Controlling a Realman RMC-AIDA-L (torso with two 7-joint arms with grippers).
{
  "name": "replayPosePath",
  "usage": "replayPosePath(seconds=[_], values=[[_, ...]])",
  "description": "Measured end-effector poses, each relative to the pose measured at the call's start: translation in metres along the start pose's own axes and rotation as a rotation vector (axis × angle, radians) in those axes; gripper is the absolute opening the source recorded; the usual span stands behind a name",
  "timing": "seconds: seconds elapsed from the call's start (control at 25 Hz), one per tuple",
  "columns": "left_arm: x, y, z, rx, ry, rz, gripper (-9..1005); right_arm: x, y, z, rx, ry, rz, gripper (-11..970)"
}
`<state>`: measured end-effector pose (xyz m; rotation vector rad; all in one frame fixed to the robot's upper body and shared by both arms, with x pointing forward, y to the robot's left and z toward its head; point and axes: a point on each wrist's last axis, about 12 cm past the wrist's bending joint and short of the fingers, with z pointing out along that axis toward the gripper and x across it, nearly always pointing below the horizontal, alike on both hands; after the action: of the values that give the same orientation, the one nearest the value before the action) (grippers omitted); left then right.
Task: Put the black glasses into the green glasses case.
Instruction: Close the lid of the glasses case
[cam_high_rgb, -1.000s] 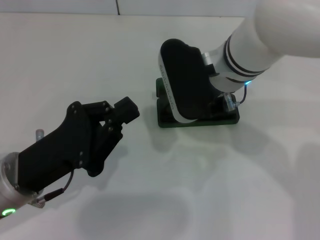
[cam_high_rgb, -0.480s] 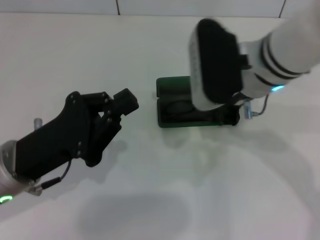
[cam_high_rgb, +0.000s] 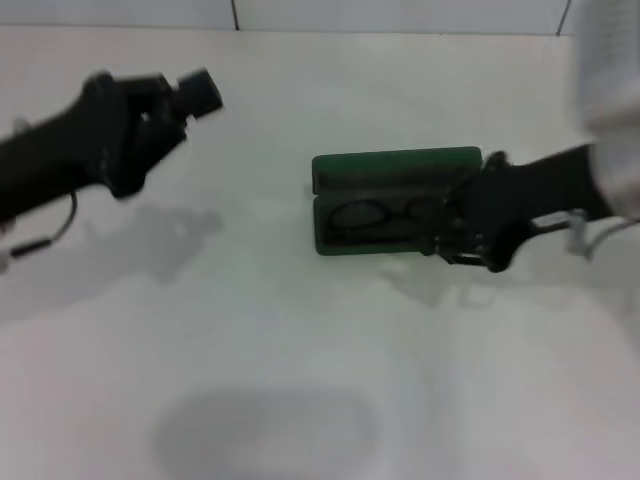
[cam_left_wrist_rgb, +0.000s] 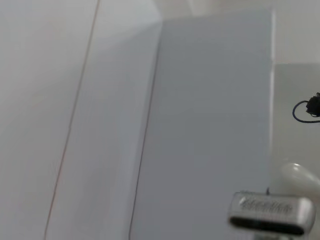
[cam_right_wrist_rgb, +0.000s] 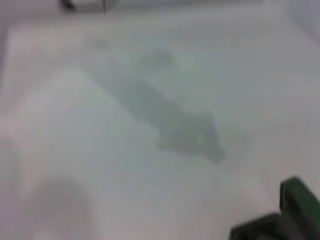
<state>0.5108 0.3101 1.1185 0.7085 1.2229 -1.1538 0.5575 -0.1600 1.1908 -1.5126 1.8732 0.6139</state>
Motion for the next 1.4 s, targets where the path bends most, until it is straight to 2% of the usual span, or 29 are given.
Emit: replayPosePath(seconds=[0.12, 0.24, 0.28, 0.36, 0.52, 0.68, 0.84, 1.0, 1.4], values=[[-0.016, 0.021, 0.011, -0.012, 0.093, -0.008, 120, 0.034, -0.004, -0.023, -0.012, -0.164, 0.104, 255], [-0.025, 0.044, 0.042, -0.008, 0.206, -0.015, 128, 0.077, -0.005, -0.052, 0.006, -0.247, 0.218, 254], [-0.026, 0.051, 0.054, -0.015, 0.254, -0.016, 131, 0.096, -0.001, -0.062, 0.001, -0.257, 0.260, 254], [-0.024, 0.064, 0.074, -0.041, 0.340, -0.013, 136, 0.119, 0.004, -0.074, -0.015, -0.252, 0.312, 254], [-0.013, 0.077, 0.101, -0.094, 0.468, -0.024, 147, 0.156, 0.016, -0.089, -0.019, -0.299, 0.402, 253], [-0.001, 0.078, 0.130, -0.096, 0.561, -0.017, 158, 0.185, 0.028, -0.092, 0.026, -0.368, 0.471, 253], [0.014, 0.075, 0.147, -0.101, 0.625, 0.004, 169, 0.198, 0.032, -0.082, 0.037, -0.392, 0.497, 260], [0.028, 0.072, 0.162, -0.112, 0.688, 0.015, 209, 0.202, 0.029, -0.074, 0.059, -0.394, 0.497, 266], [0.047, 0.068, 0.174, -0.151, 0.741, 0.046, 218, 0.196, 0.017, -0.059, 0.065, -0.398, 0.464, 283]])
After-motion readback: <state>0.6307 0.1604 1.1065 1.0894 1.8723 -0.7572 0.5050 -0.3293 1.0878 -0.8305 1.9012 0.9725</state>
